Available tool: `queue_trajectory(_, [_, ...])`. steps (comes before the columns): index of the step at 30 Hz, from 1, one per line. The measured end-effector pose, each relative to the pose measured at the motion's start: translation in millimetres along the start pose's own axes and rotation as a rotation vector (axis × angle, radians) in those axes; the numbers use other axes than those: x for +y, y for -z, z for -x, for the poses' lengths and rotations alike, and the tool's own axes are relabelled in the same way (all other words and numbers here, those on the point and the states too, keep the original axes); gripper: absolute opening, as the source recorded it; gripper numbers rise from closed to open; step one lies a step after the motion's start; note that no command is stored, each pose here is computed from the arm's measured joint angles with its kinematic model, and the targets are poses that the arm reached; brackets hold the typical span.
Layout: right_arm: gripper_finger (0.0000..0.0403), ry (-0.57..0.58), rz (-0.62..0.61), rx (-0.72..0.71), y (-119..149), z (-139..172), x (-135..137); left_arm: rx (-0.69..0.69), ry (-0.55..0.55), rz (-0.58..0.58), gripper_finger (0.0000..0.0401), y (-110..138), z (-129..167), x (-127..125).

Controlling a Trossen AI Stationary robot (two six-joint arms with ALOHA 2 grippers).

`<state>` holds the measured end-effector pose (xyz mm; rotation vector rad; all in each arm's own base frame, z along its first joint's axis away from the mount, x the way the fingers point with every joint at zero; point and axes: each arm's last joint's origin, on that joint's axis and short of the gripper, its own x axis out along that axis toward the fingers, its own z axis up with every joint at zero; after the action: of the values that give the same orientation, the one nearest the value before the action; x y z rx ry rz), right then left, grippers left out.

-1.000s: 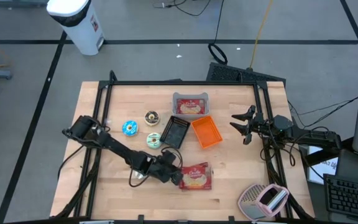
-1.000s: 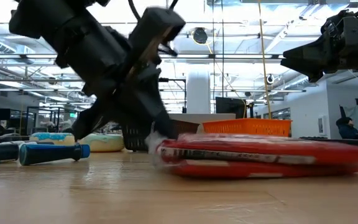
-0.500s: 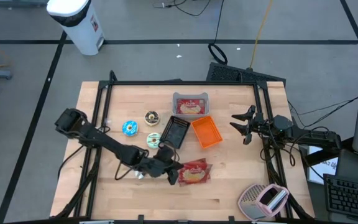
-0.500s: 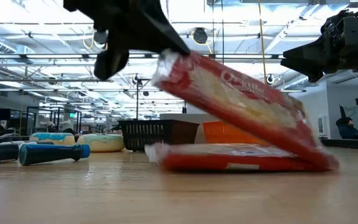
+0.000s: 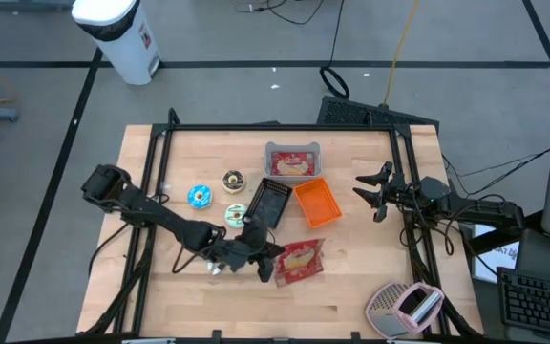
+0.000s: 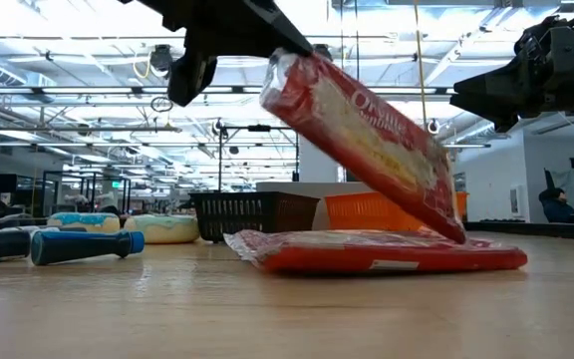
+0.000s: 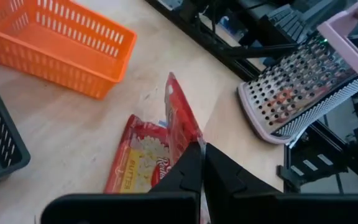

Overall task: Pick & Place Food Item
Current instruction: Put the red popcorn bag into the white bin

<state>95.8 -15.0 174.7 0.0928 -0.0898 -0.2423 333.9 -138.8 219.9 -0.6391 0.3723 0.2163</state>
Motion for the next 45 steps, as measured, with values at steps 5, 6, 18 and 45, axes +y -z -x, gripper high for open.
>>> queue_trajectory(5, [0.0167, 0.000, 0.000, 0.000, -0.1, 0.0, 0.0, -0.054, 0.048, -0.015, 0.0001, -16.4, 6.4, -3.6])
queue_trajectory(6, [0.0167, 0.000, 0.000, 0.000, 0.0, 0.0, 0.0, -0.070, 0.062, -0.021, 0.0001, -20.7, 7.9, -4.6])
queue_trajectory(18, [0.0167, 0.000, 0.000, 0.000, -0.1, 0.0, 0.0, -0.260, 0.115, -0.114, 0.0000, -79.7, 38.2, -2.4])
queue_trajectory(45, [0.0167, 0.000, 0.000, 0.000, 0.1, 0.0, 0.0, -0.330, -0.049, 0.086, 0.0000, -187.4, 18.3, 134.4])
